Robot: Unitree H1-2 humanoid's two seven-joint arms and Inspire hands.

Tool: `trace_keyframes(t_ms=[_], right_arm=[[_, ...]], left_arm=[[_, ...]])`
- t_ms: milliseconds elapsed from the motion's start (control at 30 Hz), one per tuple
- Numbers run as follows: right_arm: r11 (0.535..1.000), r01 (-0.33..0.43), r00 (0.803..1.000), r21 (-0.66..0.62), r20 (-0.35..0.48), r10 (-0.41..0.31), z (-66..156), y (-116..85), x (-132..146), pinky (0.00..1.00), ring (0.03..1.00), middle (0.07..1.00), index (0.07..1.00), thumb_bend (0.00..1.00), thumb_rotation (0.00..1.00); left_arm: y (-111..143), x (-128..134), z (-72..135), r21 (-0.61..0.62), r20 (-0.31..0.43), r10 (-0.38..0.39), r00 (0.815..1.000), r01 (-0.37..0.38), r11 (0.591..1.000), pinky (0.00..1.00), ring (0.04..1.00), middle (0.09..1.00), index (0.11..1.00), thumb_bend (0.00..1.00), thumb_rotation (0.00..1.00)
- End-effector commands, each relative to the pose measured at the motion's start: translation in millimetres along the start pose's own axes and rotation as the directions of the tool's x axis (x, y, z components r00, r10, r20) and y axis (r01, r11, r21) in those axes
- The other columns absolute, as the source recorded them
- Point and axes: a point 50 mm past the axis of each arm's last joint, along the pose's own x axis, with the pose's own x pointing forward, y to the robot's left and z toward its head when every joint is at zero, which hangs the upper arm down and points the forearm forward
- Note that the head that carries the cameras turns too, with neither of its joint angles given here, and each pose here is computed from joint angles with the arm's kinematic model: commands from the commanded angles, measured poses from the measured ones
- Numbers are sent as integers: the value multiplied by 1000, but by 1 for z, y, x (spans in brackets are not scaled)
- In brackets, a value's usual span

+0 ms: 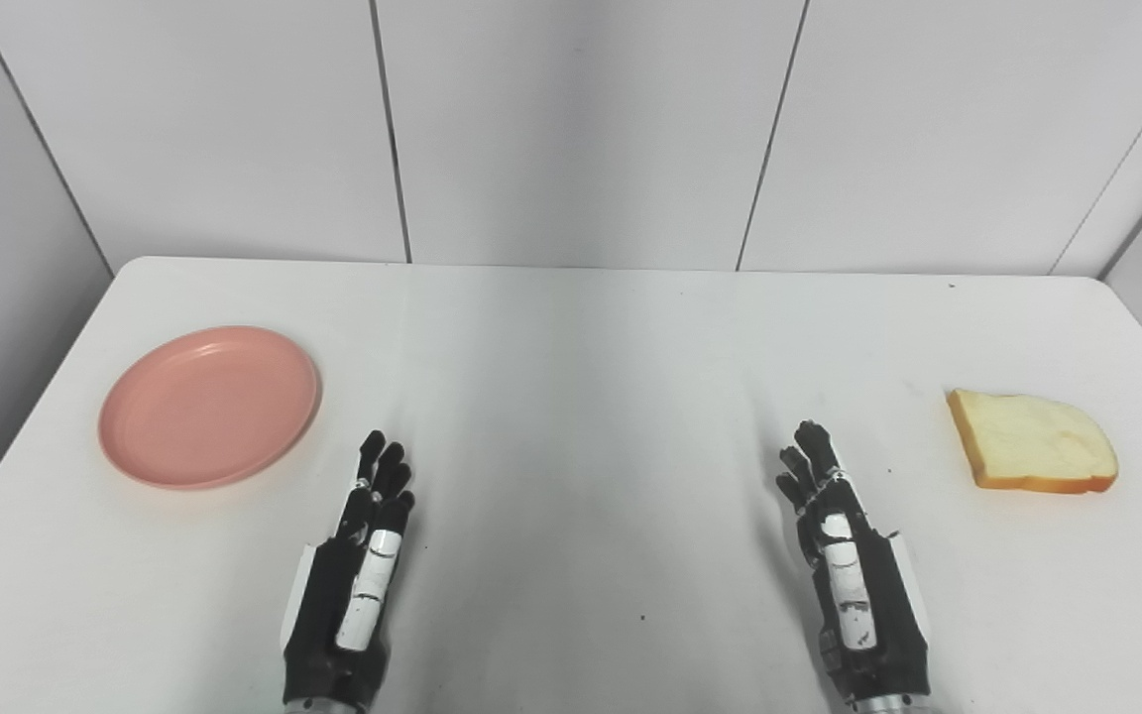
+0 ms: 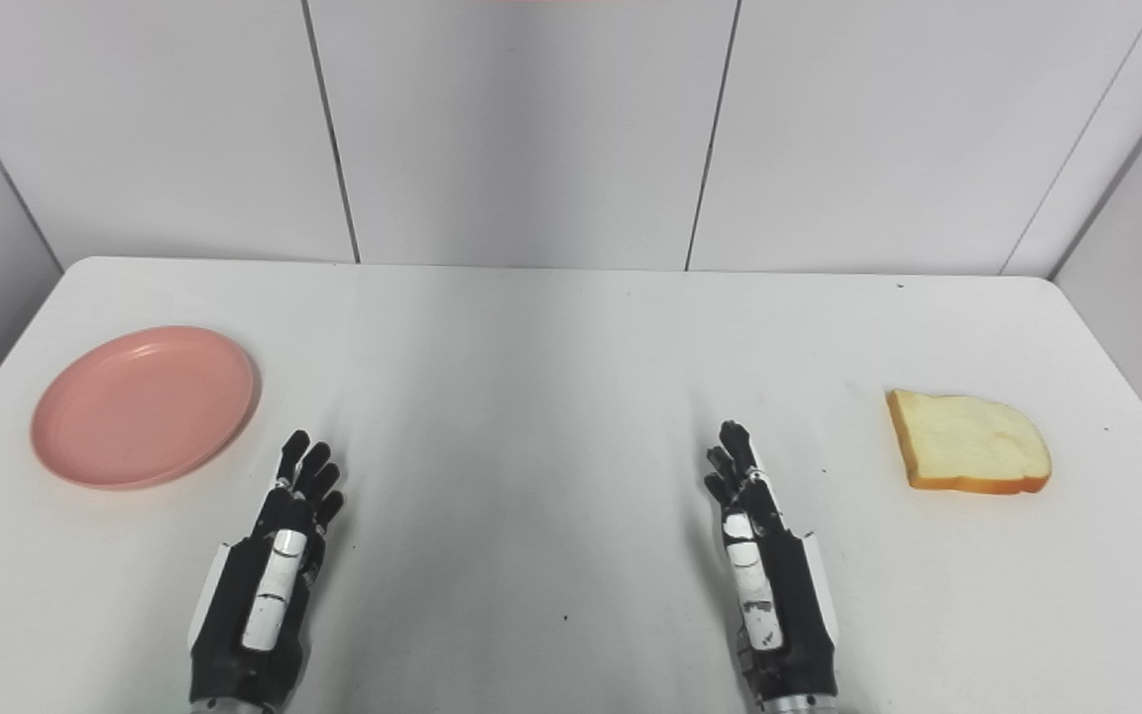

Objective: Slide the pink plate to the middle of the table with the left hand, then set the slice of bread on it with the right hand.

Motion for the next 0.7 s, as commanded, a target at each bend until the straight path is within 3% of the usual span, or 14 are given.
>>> trace_keyframes(t_ms=[0,667], right_arm=[[1000,20,996,-24,-83,-22,-20,-13,-30,970,961,977,951,771,928],[999,49,992,-7,-115,-50,-35,-31,-31,999,989,994,963,781,971]], left_arm=[[-4,-13,-1,-11,33,11,999,-11,1000,1000,1000,1000,1000,711,787],[-24,-9,-17,-19,27,17,999,-16,1000,1000,1000,1000,1000,695,779]])
